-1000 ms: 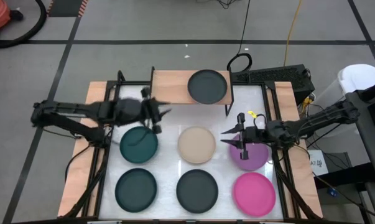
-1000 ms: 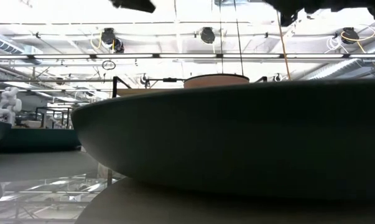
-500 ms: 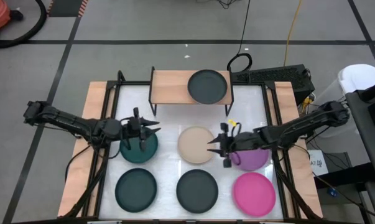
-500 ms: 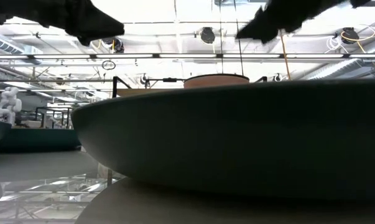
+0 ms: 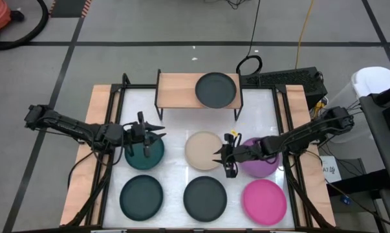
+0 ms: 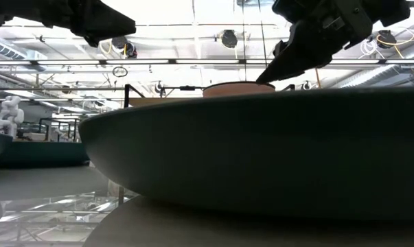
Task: Place and stack plates onto a shelf
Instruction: Stack the purple plate on top of the black plate on the shelf
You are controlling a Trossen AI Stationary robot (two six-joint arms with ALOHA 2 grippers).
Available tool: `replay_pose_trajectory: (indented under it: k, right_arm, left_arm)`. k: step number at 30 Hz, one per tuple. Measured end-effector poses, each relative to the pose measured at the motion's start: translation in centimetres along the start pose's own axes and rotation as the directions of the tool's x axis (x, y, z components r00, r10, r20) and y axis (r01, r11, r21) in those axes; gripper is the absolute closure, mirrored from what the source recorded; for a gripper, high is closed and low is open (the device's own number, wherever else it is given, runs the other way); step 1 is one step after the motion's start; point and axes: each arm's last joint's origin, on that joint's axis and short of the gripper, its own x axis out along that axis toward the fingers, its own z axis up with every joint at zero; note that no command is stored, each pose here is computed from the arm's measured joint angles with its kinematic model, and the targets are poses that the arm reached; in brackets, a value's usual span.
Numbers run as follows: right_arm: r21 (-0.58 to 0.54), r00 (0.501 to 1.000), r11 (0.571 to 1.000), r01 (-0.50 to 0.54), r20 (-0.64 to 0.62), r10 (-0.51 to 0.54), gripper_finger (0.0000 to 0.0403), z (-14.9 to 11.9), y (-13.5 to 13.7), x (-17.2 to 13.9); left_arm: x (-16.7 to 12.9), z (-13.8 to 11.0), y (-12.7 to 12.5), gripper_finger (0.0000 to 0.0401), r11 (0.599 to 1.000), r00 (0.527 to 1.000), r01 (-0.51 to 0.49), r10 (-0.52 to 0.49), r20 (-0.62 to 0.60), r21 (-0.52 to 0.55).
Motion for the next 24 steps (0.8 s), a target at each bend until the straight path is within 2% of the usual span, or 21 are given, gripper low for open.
replay_pose_trajectory:
  k: [4,10,19,24]
  right_arm:
    - [-0.038,0.999,0.999,-0.035,-0.015,0.034,0.0287,-0.6,0.5,-0.1]
    - [-0.111,0.997,0.992,-0.053,-0.069,0.046,0.0287,-2.2,1.1,0.4]
    - [-0.008,0.988,0.999,-0.037,-0.152,0.035,0.0287,-3.2,1.3,0.2]
    - [0.043,0.992,0.998,0.043,-0.118,-0.038,0.0287,-2.8,1.6,-1.1]
  left_arm:
    - [0.0,0.0,0.0,0.0279,0.997,1.000,-0.001,0.001,-0.003,0.077]
    - [0.0,0.0,0.0,0.0279,0.995,1.000,-0.002,0.002,0.003,0.098]
    - [0.0,-0.2,0.0,0.0279,0.997,1.000,0.001,0.000,-0.014,0.077]
    - [0.0,-0.3,0.0,0.0279,0.998,1.000,0.003,-0.001,-0.030,0.059]
